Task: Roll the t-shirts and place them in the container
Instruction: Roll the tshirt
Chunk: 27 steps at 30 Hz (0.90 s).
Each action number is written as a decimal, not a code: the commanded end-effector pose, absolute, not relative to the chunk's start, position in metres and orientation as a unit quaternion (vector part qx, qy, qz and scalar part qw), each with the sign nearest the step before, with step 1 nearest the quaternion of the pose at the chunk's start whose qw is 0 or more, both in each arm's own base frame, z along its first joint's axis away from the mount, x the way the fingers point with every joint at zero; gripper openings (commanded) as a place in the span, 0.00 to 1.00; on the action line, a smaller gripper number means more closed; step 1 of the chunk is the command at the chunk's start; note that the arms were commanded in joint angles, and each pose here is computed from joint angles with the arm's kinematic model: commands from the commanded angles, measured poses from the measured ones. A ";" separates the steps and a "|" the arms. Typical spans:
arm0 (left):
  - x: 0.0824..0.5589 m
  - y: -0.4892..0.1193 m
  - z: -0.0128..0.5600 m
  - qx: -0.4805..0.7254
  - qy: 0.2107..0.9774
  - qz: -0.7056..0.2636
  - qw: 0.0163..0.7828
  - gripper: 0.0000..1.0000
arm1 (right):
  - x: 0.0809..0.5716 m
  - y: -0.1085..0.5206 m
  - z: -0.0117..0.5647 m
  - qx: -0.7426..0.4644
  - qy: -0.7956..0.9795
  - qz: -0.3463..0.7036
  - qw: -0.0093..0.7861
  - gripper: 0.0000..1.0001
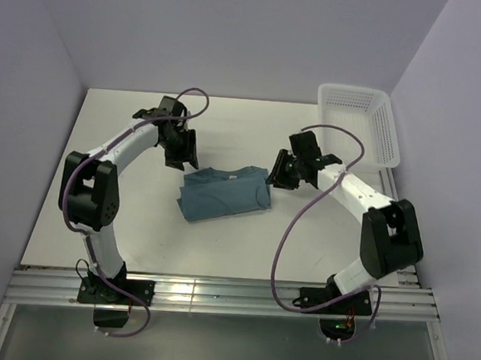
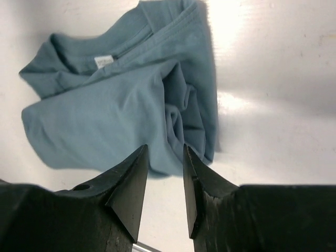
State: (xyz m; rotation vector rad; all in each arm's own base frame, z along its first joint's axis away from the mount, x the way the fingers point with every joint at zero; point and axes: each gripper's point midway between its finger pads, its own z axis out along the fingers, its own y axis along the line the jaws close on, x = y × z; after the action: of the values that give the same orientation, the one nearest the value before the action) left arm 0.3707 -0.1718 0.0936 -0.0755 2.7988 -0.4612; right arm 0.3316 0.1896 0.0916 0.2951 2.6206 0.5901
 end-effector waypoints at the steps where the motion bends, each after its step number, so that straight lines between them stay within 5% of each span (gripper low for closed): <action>1: 0.365 -0.163 0.138 -0.060 0.961 -0.202 0.177 0.55 | 0.330 0.183 0.121 0.070 0.927 0.240 0.279 0.38; 13: 0.265 -0.189 0.116 -0.095 0.943 -0.280 0.151 0.56 | 0.278 0.172 0.078 0.012 0.940 0.233 0.249 0.43; 27: 0.247 -0.182 0.084 -0.090 0.955 -0.215 0.184 0.61 | 0.284 0.196 0.066 -0.073 0.945 0.176 0.266 0.43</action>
State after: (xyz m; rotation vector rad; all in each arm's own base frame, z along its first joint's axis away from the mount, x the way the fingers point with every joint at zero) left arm 0.2309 -0.1826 0.0784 -0.2625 2.7748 -0.6500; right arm 0.2616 0.1874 0.0518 -0.1190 2.6515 0.5355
